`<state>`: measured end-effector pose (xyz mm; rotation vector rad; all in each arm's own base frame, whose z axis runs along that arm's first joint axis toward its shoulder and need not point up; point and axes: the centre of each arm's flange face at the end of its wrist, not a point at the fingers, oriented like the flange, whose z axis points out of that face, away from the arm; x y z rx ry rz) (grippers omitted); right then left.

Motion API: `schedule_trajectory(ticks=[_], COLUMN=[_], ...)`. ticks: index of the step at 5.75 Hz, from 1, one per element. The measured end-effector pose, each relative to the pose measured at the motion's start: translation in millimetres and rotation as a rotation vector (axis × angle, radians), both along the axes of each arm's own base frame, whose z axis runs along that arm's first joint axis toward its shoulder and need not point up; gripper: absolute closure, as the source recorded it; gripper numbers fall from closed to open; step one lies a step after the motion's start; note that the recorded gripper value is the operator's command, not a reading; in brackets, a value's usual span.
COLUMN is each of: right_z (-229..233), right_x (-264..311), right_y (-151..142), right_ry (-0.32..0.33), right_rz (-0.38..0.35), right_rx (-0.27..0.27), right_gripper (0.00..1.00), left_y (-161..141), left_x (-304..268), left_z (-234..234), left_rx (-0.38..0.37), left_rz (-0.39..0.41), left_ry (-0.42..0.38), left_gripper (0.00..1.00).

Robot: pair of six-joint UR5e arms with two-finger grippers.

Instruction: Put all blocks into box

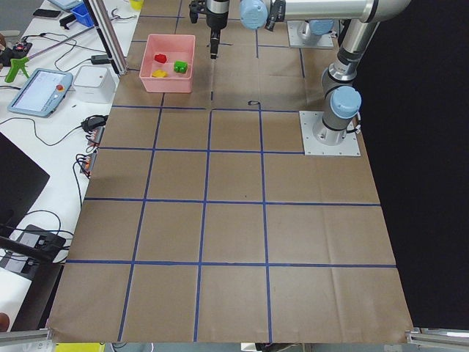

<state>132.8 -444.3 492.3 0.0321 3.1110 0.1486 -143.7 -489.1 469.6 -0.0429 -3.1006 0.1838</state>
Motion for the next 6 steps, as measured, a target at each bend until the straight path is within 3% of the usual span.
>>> schedule_trajectory(ticks=[2,6], right_z=[0,5], right_x=[0,0], right_y=[0,0], right_ry=[0.001,0.002], right_rz=[0.002,0.002], right_rx=[-0.001,-0.024], right_gripper=[0.00,0.00], left_y=[12,2], left_x=[3,6], left_z=[11,31], left_rx=[0.016,0.056], left_rz=[-0.005,-0.027], left_ry=[-0.004,-0.032], left_gripper=[0.01,0.01])
